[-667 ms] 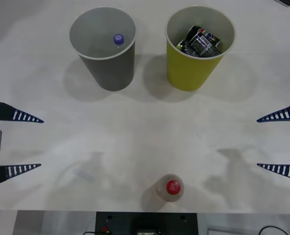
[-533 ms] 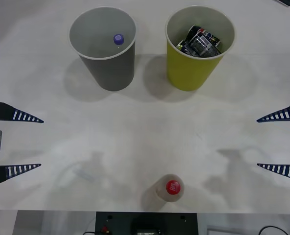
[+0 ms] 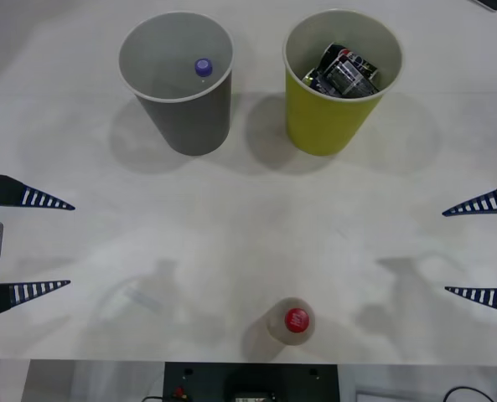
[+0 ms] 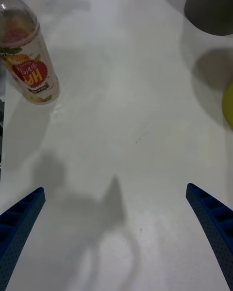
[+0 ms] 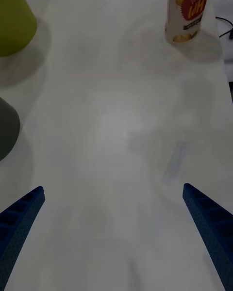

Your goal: Put the can into the green bin and the plastic bottle into the gray bin

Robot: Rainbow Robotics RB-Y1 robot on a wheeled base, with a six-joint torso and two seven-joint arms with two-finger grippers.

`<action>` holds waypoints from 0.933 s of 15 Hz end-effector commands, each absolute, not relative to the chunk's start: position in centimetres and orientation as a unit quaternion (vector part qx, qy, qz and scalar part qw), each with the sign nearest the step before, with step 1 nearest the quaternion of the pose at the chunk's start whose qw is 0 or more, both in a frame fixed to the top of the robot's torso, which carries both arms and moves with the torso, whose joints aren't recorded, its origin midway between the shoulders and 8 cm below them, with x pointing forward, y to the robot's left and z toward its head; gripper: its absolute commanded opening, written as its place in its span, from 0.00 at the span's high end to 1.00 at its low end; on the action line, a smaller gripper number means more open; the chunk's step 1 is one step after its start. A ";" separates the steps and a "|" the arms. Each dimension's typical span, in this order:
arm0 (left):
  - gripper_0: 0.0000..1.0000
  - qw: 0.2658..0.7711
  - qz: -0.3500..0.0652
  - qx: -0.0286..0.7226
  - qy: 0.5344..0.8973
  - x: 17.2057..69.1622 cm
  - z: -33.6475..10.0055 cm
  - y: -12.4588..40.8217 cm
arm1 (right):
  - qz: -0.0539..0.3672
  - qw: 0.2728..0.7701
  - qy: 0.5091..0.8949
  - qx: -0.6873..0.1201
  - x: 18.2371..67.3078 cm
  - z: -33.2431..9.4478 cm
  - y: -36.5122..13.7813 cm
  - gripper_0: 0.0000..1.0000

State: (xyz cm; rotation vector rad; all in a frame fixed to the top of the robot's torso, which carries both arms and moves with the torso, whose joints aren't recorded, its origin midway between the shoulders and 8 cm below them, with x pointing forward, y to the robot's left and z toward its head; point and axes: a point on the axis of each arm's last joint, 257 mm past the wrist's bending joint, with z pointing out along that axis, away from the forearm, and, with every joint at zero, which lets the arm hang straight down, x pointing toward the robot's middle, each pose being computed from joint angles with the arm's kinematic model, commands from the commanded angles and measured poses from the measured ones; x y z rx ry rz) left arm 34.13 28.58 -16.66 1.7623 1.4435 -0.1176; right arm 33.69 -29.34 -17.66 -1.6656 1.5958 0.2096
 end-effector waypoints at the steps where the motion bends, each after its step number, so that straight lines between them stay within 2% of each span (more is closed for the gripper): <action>1: 0.02 0.417 -0.047 0.702 0.575 34.1 -16.7 28.6 | 0.096 0.391 0.622 -0.672 33.3 -17.8 -29.5 0.00; 6: 0.02 0.417 -0.047 0.702 0.575 34.1 -16.7 28.6 | 0.129 0.381 0.598 -0.693 32.6 -18.3 -29.1 0.00; 14: 0.02 0.417 -0.047 0.702 0.575 34.1 -16.7 28.6 | 0.176 0.412 0.528 -0.722 33.0 -20.8 -27.1 0.00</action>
